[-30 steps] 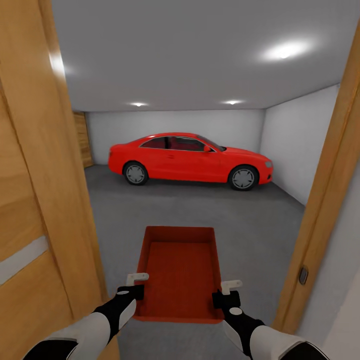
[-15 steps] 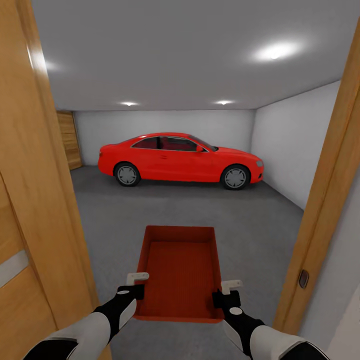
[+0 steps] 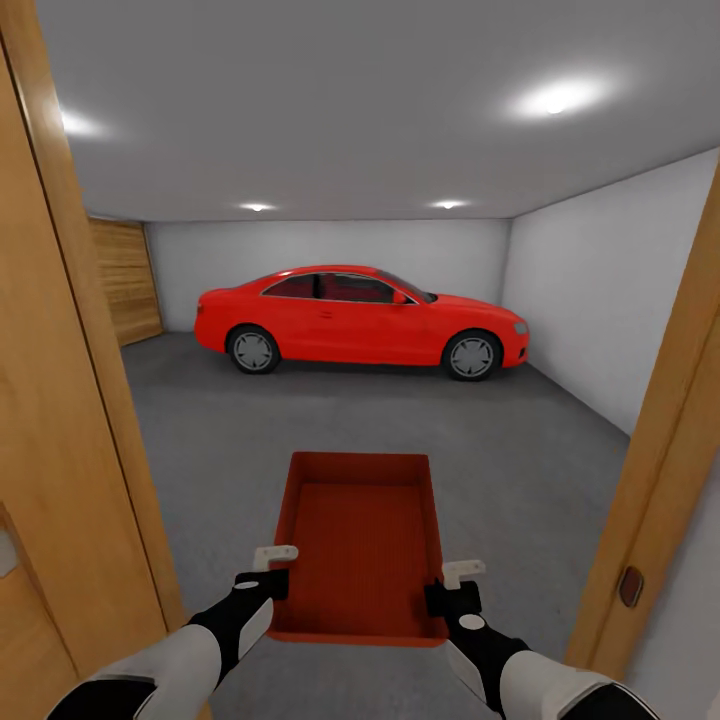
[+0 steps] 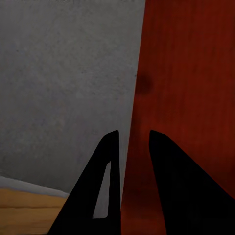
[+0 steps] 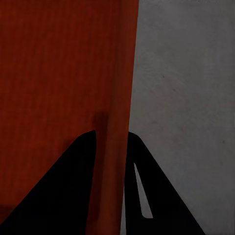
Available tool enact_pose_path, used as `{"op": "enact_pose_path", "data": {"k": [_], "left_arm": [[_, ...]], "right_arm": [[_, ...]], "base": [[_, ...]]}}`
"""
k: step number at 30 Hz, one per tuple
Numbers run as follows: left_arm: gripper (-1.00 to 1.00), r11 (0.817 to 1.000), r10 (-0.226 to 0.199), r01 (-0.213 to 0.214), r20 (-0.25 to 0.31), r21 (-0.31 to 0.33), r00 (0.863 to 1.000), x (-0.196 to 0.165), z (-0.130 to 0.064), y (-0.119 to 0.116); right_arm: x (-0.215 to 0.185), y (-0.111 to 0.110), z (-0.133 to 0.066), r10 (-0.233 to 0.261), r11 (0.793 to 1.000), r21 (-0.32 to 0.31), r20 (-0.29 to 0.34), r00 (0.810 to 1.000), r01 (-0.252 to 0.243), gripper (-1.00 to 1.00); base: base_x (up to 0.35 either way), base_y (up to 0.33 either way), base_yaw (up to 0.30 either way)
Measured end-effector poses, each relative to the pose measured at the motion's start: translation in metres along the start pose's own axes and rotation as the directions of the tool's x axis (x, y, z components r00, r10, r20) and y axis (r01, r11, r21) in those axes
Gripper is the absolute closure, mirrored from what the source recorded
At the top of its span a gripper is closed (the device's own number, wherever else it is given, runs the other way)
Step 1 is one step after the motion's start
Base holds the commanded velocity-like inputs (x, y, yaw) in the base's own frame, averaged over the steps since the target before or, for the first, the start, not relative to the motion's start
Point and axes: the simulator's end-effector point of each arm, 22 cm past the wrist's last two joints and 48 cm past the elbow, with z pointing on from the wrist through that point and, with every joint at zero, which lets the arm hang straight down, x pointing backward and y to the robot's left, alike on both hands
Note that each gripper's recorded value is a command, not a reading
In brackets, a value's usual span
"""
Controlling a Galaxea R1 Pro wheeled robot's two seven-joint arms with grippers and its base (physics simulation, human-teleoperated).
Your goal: Move the two storage containers from the living room to the garage. In the garage, place one container on the floor and stack the other container on top of it (either order is fine).
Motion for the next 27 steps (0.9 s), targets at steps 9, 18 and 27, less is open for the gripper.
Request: {"op": "enact_pose_path", "data": {"k": [9, 18, 27], "left_arm": [[1.00, 1.000, 0.000, 0.000, 0.001, 0.000, 1.000, -0.0001, 0.0001, 0.0000], [1.00, 1.000, 0.000, 0.000, 0.002, 0.000, 1.000, -0.0007, 0.0001, 0.0000], [1.00, 1.000, 0.001, -0.001, 0.002, 0.000, 1.000, -0.0005, 0.0000, -0.0004]], "right_arm": [[-0.0002, 0.0000, 0.0001, 0.000, 1.000, 0.000, 0.000, 1.000, 0.000, 1.00], [-0.0005, -0.0001, 0.0001, 0.000, 1.000, 0.001, 0.002, 1.000, 0.000, 1.00], [-0.0001, -0.0003, 0.0001, 0.001, 1.000, 0.001, 0.001, 1.000, -0.001, 1.00]], "base": [[0.015, 0.000, -0.007], [0.000, 0.000, -0.100], [0.000, 0.000, -0.006]]}}
